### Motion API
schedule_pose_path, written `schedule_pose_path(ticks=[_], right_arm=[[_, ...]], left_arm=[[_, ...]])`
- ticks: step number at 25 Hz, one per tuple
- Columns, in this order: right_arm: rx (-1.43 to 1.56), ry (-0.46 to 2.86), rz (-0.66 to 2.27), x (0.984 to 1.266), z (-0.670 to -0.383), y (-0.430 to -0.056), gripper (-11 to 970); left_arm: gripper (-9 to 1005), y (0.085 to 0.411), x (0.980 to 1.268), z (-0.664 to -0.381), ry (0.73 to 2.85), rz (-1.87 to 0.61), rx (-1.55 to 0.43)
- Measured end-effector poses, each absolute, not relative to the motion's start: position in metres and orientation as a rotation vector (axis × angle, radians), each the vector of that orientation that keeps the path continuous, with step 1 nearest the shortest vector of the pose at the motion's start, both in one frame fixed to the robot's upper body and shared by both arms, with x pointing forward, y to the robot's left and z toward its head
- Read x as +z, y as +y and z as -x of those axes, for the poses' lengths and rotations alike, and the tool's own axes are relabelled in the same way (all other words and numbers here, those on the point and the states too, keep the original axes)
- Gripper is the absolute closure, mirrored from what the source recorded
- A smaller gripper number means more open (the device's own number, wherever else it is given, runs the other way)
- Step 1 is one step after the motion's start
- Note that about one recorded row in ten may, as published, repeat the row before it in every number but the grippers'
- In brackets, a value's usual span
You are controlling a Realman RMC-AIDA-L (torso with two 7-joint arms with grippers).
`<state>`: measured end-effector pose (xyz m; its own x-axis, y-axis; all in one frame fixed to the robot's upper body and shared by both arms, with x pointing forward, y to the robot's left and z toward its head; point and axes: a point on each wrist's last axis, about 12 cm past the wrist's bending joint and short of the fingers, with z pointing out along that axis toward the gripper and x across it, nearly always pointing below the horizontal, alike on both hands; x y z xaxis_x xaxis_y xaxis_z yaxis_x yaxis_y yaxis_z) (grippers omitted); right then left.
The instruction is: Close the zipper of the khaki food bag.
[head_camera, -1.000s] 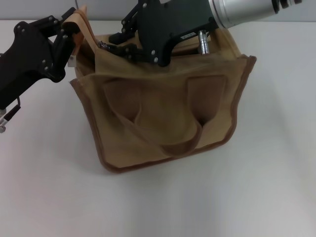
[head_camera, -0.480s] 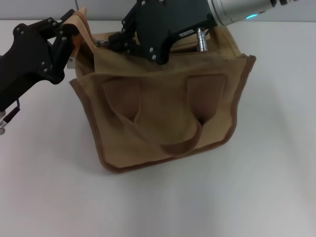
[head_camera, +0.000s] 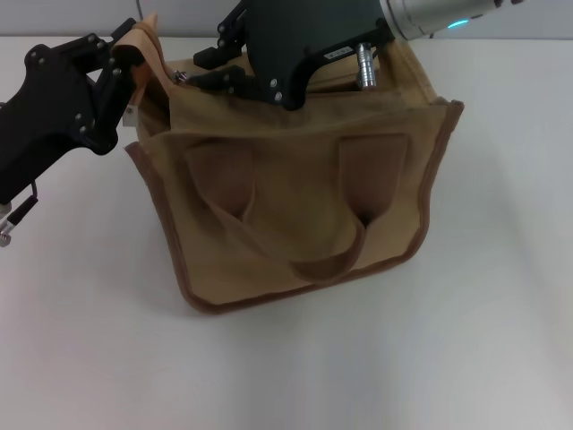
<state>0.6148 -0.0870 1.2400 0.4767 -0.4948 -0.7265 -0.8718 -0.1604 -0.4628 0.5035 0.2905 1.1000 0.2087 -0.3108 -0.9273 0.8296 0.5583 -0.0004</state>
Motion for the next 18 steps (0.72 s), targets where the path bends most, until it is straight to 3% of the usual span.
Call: schedule_pose_path(ticks=[2,18], right_arm=[[0.519,1.153,1.813,1.240,-0.615,-0.087,828],[0.445,1.067,1.887,1.242,-0.612,-0.073,825]], left_arm=[[904,0.290,1.100,-0.503,1.085,-0.580,-0.859],[902,0.289,1.101,-0.505,1.081,-0.589,-0.863]])
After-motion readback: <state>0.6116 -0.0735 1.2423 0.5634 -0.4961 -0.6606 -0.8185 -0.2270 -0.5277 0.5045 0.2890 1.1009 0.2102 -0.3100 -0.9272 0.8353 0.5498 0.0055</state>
